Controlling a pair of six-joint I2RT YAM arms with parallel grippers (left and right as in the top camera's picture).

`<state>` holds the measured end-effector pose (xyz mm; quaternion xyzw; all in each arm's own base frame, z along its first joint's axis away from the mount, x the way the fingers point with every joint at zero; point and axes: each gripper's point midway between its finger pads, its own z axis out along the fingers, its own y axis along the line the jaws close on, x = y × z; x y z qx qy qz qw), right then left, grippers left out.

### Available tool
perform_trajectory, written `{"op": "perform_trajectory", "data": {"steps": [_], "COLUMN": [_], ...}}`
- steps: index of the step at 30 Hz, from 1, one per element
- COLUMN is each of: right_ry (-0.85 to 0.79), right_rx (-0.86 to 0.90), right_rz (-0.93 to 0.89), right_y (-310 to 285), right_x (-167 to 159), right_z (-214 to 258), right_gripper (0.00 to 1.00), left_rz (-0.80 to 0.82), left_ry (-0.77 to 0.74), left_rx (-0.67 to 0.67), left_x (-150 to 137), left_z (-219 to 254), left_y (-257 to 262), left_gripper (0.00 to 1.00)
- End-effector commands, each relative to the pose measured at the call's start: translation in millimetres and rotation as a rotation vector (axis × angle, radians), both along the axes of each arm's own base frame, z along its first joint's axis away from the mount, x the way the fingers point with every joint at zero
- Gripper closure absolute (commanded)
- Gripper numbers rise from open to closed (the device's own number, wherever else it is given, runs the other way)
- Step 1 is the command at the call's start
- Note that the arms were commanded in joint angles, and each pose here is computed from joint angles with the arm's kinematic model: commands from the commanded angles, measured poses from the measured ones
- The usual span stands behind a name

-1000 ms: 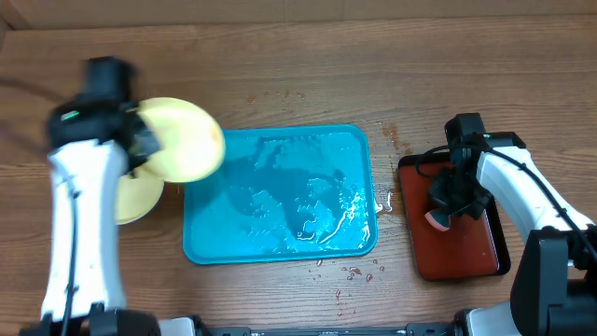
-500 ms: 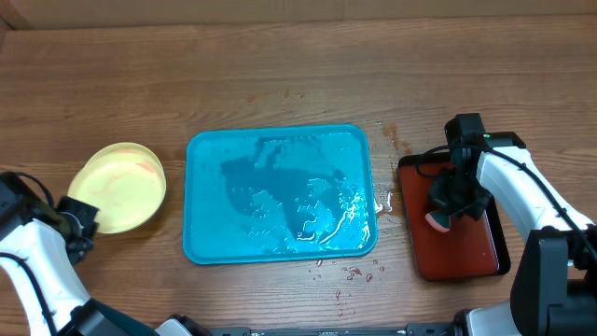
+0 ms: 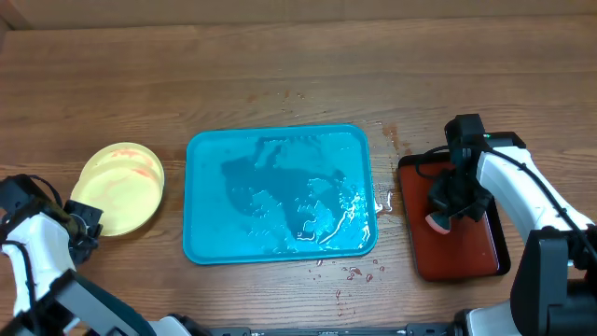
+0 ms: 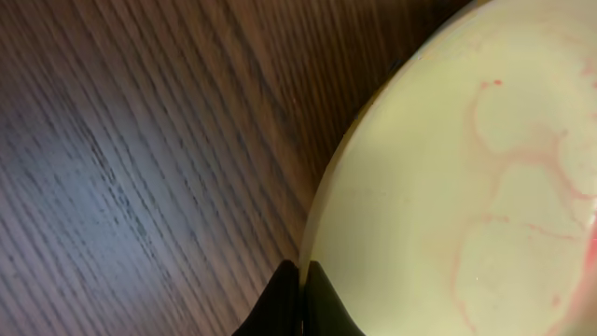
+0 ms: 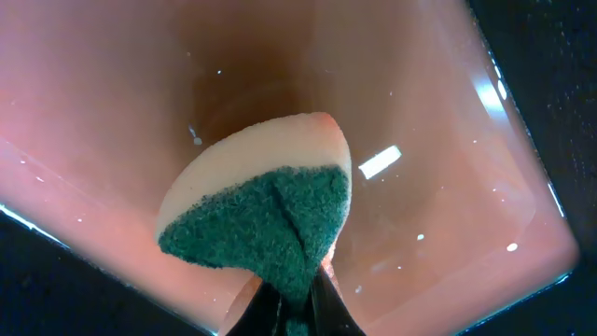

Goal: Clean dirty plates on tray and stack at the side
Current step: 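Lower the yellow plate onto the stack and release with the left gripper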

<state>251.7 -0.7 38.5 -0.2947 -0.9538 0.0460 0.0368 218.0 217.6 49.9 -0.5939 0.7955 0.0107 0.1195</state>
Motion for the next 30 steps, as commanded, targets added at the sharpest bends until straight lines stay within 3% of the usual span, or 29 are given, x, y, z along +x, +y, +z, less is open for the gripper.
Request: {"op": "perform_trajectory", "data": {"steps": [1, 13, 16, 20, 30], "right_ry": [-0.022, -0.021, -0.018, -0.014, 0.005], "right_rx": [-0.001, -0.001, -0.002, -0.002, -0.002], "right_rz": [-0.002, -0.002, -0.002, -0.002, -0.002], "right_y": [-1.0, -0.9, -1.0, -1.1, -1.2], "right_x": [1.7, 1.5, 0.7, -0.4, -5.0], "right_z": [5.9, 5.9, 6.0, 6.1, 6.5], "right_gripper": [0.96, 0.96, 0.96, 0.96, 0.96], "left_rz": [0.019, 0.000, -0.036, -0.120, -0.259], "left_ry": [0.030, -0.062, -0.088, -0.132, -0.150], "left_rx": [-0.016, 0.027, 0.045, 0.056, 0.061], "left_x": [-2.5, 19.7, 30.7, 51.3, 85.0], "left_z": [-12.8, -6.2, -3.7, -0.1, 14.4], "left_y": [0.1, 12.5, 11.4, 1.4, -30.7], "left_gripper": [0.96, 0.92, 0.82, 0.77, 0.43]}}
